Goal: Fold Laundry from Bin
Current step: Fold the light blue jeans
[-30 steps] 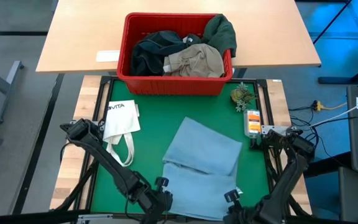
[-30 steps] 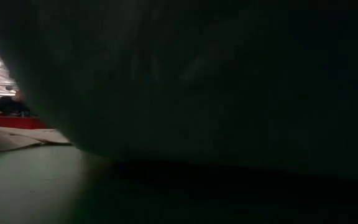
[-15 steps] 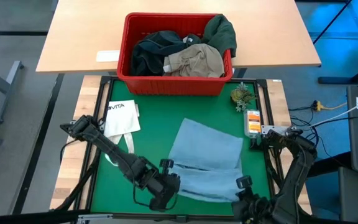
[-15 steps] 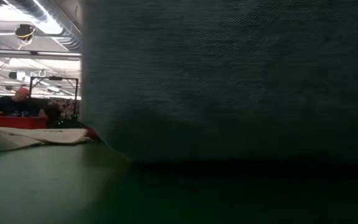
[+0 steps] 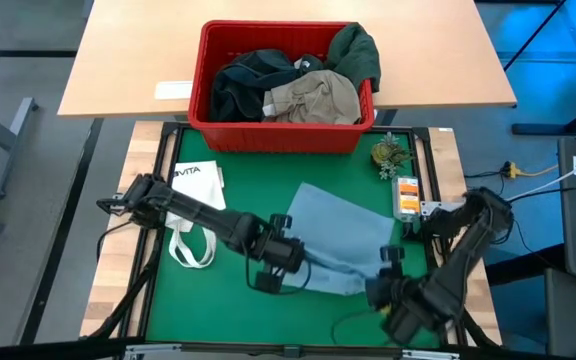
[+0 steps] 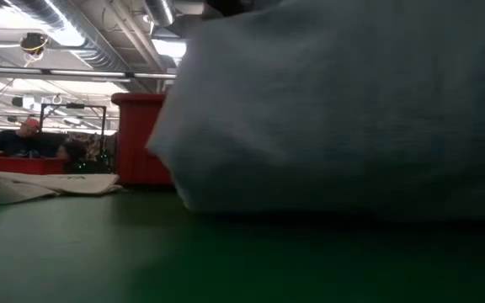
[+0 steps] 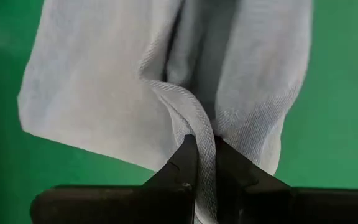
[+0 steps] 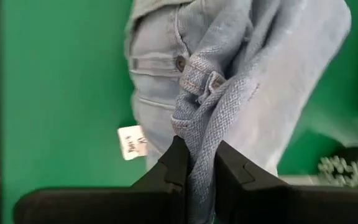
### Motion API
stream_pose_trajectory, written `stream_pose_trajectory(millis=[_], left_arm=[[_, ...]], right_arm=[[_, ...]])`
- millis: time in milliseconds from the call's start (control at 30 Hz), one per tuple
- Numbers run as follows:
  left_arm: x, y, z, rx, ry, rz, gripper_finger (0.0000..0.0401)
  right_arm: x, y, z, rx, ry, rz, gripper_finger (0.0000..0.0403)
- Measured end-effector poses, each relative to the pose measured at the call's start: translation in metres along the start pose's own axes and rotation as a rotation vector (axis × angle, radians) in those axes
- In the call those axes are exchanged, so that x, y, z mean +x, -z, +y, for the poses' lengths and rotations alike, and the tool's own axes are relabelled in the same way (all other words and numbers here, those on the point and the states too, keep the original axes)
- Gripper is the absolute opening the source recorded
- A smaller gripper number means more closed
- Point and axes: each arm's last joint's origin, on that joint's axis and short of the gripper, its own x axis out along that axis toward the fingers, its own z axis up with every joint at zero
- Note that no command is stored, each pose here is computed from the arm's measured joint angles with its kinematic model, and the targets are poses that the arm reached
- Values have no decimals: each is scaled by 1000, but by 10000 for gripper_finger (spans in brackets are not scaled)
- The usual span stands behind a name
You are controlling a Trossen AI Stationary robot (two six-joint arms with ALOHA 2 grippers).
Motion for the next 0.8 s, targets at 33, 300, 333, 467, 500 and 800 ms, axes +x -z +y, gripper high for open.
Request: stream_pose_trajectory(millis=[33,300,333,467,500,800], left_arm=[[1,0,5,10,-5,2,21],[13,-2,63,-48,-62,19,21],[14,-2,69,-61,-68,21,21],[16,-2,86,-61,-72,14,21],[17,-2,88,-39,-74,9,21],[21,-3,133,-30,-137,-50,21]], right_arm=[[3,2,-7,22,8,10,39],[41,21,-52,122,75,114,40],[46,23,-56,135,76,133,40],[51,31,-71,179,76,150,40],[48,33,-73,182,67,138,40],[31,41,-108,390,42,53,40]])
